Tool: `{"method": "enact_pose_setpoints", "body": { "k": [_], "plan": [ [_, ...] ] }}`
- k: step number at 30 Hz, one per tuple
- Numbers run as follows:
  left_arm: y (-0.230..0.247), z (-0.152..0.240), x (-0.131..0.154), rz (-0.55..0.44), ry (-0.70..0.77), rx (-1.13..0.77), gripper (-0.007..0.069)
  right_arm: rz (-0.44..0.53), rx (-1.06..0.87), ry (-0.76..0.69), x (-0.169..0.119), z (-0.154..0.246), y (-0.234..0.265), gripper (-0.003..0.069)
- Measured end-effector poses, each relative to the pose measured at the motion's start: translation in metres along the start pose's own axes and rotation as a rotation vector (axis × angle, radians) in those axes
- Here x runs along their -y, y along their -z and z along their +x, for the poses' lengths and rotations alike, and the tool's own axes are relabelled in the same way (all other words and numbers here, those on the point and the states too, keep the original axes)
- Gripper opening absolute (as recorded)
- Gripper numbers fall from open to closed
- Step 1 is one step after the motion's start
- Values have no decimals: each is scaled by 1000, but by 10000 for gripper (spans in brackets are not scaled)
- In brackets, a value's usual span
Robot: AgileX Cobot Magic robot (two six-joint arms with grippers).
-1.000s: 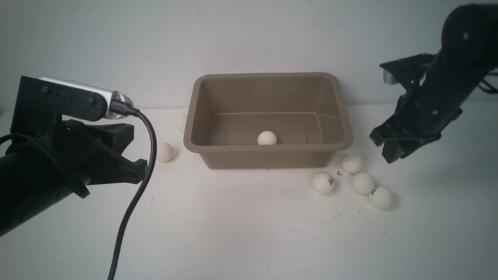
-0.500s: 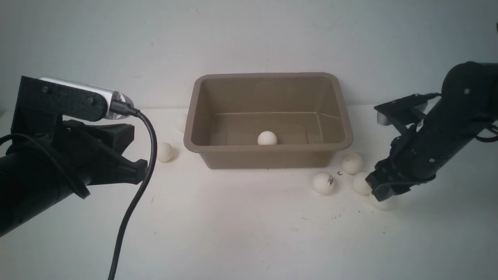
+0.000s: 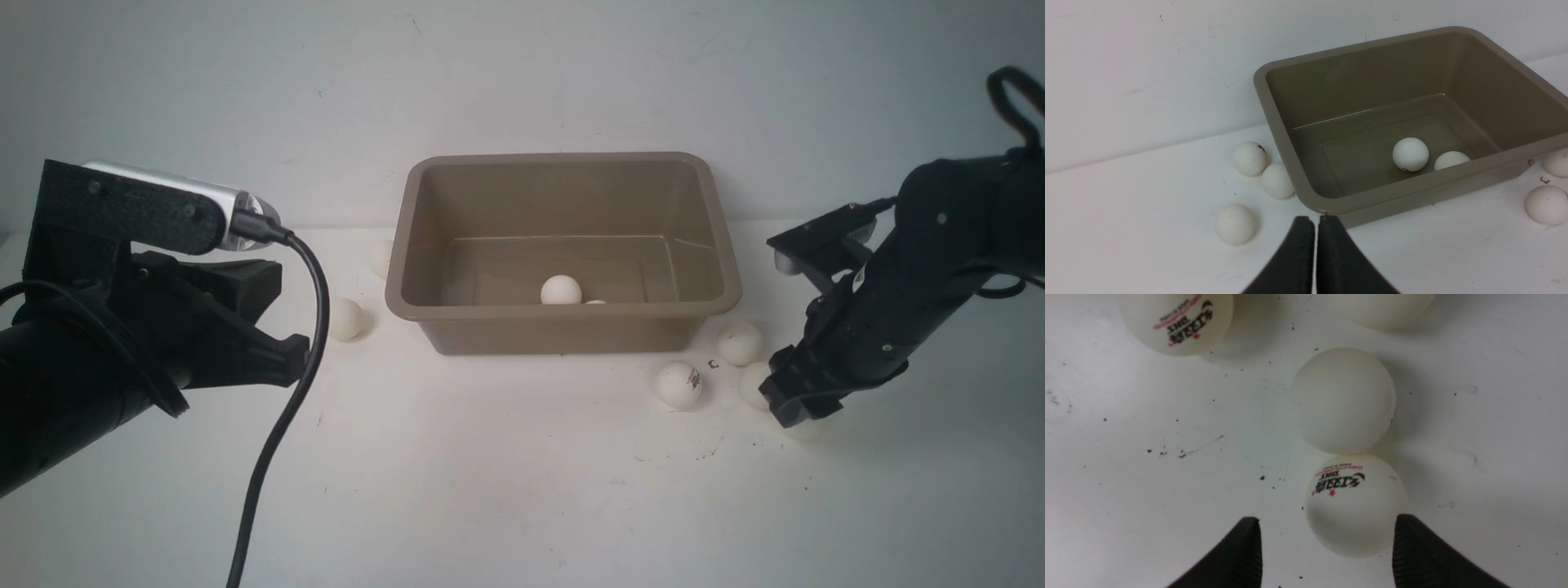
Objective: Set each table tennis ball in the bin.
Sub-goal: Use the right arm to clamp the table tennis ball closest to it
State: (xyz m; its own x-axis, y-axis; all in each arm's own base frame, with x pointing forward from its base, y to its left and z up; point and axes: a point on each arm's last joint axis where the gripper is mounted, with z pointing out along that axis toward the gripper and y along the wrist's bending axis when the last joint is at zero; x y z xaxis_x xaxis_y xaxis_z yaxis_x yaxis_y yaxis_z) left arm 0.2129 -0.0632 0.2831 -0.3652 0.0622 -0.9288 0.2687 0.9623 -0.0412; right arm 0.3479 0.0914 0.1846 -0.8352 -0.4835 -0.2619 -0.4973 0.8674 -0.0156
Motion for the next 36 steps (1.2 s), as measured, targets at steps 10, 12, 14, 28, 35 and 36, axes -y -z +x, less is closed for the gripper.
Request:
{"method": "enact_pose_setpoints", "body": {
  "k": [10,12,14,28,35,36],
  "plan": [
    [0,0,0,0,0,0,-4,1,-15,-1,2,-1,-20,399],
    [0,0,0,0,0,0,-4,2,-13,0,2,-1,-22,399],
    [0,0,0,0,0,0,-4,1,-15,-1,2,-1,-25,399],
    [0,0,0,0,0,0,-4,58,-83,12,8,4,-31,367],
    [0,0,0,-5,0,0,-4,111,19,27,10,-7,26,367],
    [0,0,0,0,0,0,-4,120,90,19,10,-15,47,367]
  ]
}}
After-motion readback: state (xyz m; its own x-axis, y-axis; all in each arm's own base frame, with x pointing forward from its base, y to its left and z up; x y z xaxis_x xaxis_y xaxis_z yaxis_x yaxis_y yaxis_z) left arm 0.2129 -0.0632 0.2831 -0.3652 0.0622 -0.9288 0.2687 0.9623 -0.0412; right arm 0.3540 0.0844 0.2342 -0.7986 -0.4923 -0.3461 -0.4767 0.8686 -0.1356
